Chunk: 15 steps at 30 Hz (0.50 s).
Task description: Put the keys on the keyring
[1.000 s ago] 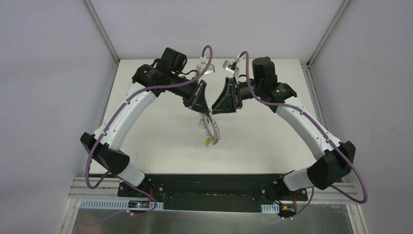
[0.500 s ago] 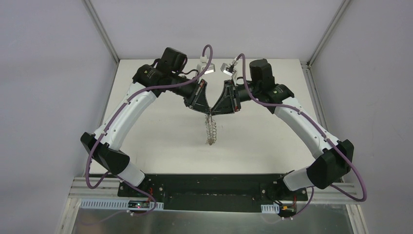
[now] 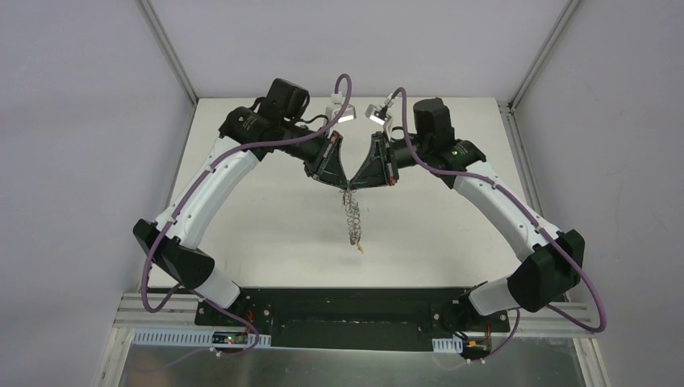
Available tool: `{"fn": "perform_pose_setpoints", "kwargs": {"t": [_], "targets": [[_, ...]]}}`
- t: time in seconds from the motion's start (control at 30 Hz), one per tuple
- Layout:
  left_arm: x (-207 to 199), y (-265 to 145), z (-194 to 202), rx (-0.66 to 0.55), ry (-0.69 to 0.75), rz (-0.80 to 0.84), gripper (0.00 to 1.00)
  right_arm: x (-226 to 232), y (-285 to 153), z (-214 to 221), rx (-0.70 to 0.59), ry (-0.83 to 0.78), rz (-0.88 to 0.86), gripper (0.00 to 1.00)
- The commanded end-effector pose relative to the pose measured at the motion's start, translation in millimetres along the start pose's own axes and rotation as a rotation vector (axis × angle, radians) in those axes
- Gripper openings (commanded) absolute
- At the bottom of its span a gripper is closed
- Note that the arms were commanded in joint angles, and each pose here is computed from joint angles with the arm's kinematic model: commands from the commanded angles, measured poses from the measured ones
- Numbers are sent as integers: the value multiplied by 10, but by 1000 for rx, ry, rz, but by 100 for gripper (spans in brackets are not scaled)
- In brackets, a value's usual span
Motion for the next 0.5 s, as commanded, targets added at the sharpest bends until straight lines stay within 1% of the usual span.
{"fn": "perform_pose_setpoints", "kwargs": {"t": [0.0,0.1,0.2,0.37,0.47], "targets": [[-139,-93,-56,-59,60,46,0,54,-22,-121,-32,-22,-60,0],[-122,-135,-75,-123,78,37,14,54,-58,-189,-59,11,-64,0],[-139,-196,-90,-205,128,27,23,39,-75,-230,-75,24,-66,0],[-122,-181,-71,-223,151,30,29,16,-94,-276,-99,41,-77,0],[-111,-170,-75,-227,155,33,30,6,-105,-284,-110,48,-77,0]]}}
Point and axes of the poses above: each gripper's point midway between its finger pads, its own y axis out along the fingers, its own x axis along the line the jaws close on, z = x × y, the point moved 7 cm from there along -y, back along the fingers, and after that the axes turned 1 degree about y, right-handed, at the moved point
